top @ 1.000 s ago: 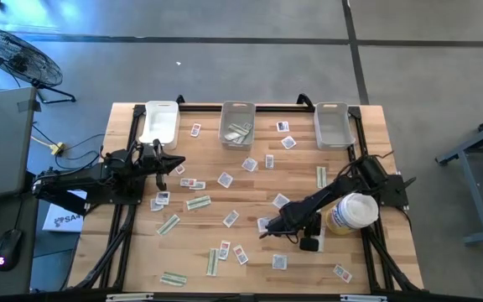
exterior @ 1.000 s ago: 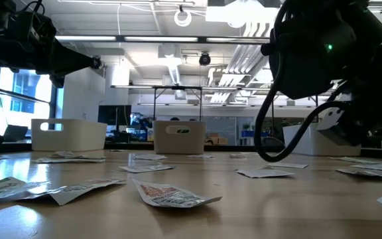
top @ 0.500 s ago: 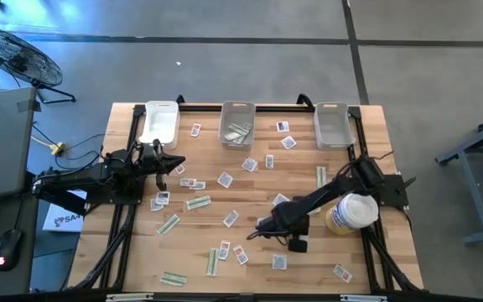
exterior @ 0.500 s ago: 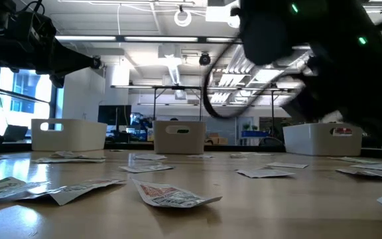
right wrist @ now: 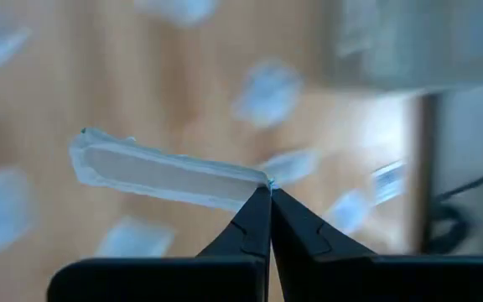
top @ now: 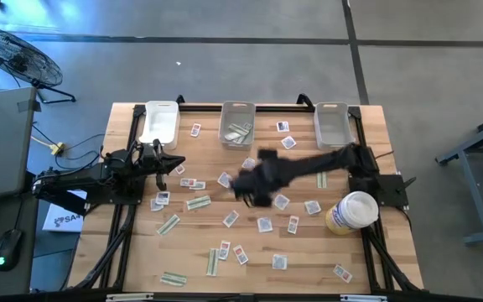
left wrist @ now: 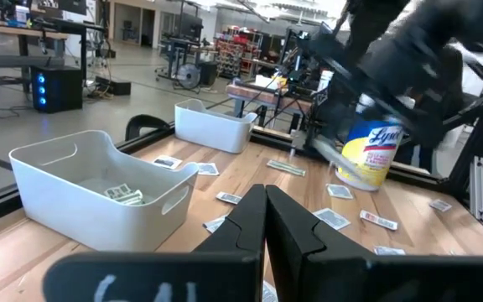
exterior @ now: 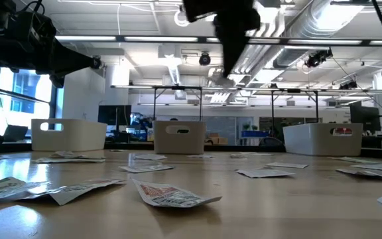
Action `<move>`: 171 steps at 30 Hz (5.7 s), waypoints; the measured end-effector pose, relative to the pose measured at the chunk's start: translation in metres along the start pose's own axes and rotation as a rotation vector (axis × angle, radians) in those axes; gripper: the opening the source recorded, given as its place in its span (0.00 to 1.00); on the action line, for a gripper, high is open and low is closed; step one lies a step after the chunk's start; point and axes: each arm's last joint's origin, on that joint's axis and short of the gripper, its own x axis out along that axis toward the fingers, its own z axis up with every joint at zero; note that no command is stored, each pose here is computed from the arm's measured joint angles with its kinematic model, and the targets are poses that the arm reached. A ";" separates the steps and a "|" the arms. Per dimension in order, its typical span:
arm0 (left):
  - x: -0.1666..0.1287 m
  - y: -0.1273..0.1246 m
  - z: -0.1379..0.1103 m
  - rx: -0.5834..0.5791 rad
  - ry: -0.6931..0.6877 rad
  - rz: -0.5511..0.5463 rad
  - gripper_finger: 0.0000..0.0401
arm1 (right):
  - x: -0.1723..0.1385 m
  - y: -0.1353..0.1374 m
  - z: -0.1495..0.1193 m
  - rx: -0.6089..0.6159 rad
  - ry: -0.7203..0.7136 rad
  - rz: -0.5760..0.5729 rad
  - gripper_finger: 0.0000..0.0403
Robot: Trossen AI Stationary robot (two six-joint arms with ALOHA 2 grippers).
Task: Pick & Place First Aid Supplies
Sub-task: Put the green pad into the left gray bin
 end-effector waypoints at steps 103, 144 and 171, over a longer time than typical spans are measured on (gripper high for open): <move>0.000 0.000 0.000 0.000 0.001 -0.001 0.00 | 0.131 -0.060 -0.181 0.436 0.790 0.402 0.24; 0.000 0.000 0.000 0.000 0.000 -0.001 0.00 | 0.118 -0.030 -0.208 0.556 0.420 0.355 0.24; 0.000 0.000 0.000 0.000 0.000 -0.001 0.00 | 0.129 -0.025 -0.215 0.514 0.365 0.312 0.02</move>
